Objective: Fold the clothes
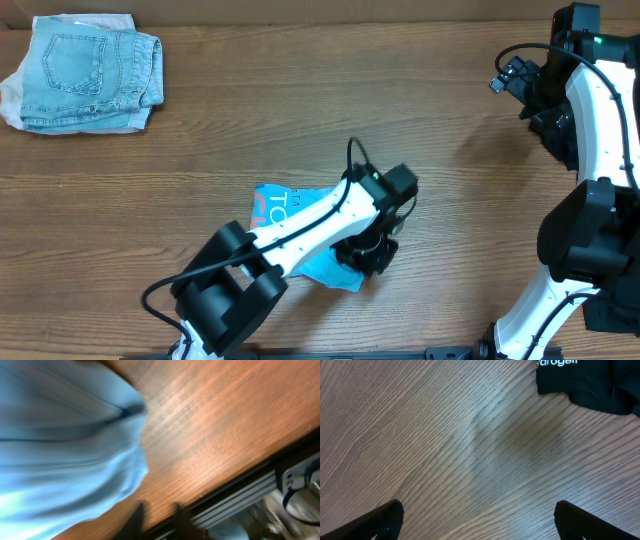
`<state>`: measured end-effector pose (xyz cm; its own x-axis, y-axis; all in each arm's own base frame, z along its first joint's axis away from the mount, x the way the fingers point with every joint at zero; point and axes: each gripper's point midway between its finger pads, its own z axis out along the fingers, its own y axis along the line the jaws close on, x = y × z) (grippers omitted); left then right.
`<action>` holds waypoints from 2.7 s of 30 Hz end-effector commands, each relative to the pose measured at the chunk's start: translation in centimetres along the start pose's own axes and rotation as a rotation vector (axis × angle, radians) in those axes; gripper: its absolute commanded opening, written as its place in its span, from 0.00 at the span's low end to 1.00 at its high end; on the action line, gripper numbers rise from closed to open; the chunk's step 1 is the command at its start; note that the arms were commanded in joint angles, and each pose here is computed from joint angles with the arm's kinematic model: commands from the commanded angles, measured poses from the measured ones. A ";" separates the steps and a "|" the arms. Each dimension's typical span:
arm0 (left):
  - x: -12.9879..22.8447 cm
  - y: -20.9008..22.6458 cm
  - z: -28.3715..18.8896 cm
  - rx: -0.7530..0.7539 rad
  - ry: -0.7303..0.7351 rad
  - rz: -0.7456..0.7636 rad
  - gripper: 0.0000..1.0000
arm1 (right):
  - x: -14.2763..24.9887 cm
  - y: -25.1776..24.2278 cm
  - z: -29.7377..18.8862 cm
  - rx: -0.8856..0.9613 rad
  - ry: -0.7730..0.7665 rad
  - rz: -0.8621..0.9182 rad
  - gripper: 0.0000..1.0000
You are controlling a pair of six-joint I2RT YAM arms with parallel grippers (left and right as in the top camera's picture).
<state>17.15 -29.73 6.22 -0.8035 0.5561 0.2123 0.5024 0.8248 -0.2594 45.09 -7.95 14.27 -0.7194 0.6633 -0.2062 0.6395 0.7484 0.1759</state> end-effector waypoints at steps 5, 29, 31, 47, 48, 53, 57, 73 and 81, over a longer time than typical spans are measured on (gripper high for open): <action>-1.2 8.5 -9.5 -0.312 -0.224 -0.193 1.00 | -0.7 0.4 -1.7 -0.027 -0.044 -0.002 1.00; 8.6 14.4 4.4 -0.176 0.148 -0.497 0.22 | -0.7 0.4 -1.7 -0.027 -0.044 -0.002 1.00; 9.4 14.2 5.0 -0.160 0.174 -0.504 0.17 | -0.7 0.4 -1.7 -0.027 -0.044 -0.002 1.00; 5.0 12.9 -5.6 -0.167 -0.220 -0.415 0.09 | -0.7 0.4 -1.7 -0.027 -0.044 -0.002 1.00; 4.5 13.1 -6.7 -0.181 -0.274 -0.412 0.17 | -0.7 0.4 -1.7 -0.027 -0.044 -0.002 1.00; 2.6 15.3 -10.5 -0.246 -0.473 -0.444 1.00 | -0.7 0.4 -1.7 -0.027 -0.044 -0.002 1.00; 2.5 17.9 -10.7 -0.256 -0.475 -0.528 1.00 | -0.7 0.4 -1.7 -0.027 -0.044 -0.002 1.00; 4.1 21.1 -3.0 0.082 -0.254 -0.609 1.00 | -0.7 0.4 -1.7 -0.027 -0.044 -0.002 1.00; 4.0 22.0 -2.9 0.313 -0.330 -0.590 1.00 | -0.7 0.4 -1.7 -0.027 -0.044 -0.002 1.00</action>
<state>26.16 -9.40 4.03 -0.9916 -0.0757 0.1052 -0.1083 0.9296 -0.3522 45.09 -7.95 14.25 -0.7193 0.6636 -0.2058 0.6399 0.7481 0.1758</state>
